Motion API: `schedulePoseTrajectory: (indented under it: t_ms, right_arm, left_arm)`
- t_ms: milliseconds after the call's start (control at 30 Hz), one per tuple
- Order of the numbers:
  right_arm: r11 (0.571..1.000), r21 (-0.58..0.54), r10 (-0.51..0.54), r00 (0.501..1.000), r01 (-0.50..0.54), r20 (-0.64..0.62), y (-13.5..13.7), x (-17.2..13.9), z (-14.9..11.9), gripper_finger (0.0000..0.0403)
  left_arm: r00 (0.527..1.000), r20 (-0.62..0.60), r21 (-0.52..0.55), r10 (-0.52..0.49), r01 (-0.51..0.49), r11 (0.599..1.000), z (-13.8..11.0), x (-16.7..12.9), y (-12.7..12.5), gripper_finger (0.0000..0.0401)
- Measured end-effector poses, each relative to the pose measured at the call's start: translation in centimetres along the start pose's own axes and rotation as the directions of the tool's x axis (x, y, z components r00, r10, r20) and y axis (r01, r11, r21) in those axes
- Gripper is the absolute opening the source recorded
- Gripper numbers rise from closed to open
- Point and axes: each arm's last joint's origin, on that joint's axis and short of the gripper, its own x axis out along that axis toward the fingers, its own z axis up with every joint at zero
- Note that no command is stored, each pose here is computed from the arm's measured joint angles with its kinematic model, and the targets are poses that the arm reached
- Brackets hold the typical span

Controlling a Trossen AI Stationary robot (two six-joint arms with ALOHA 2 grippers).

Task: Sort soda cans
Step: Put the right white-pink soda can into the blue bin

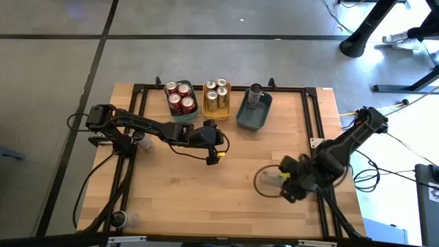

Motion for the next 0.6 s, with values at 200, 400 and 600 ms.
schedulePoseTrajectory:
  t_ms: [200, 400, 600]
  right_arm:
    - [0.986, -0.151, -0.044, 0.986, 0.069, 0.163, -0.8, 0.3, 3.1, 0.024]
    - [0.948, -0.306, -0.003, 0.962, 0.089, 0.271, -0.8, 0.4, 5.6, 0.024]
    - [0.907, -0.412, 0.07, 0.936, 0.084, 0.345, -0.6, 0.2, 7.4, 0.024]
  left_arm:
    - [0.988, 0.1, -0.065, -0.12, 0.127, 0.99, 1.0, 0.0, -0.1, 0.0325]
    - [0.962, 0.152, -0.084, -0.227, 0.242, 0.967, 1.5, -0.1, -0.2, 0.0291]
    - [0.957, 0.178, -0.09, -0.229, 0.248, 0.965, 1.8, -0.2, -0.4, 0.0264]
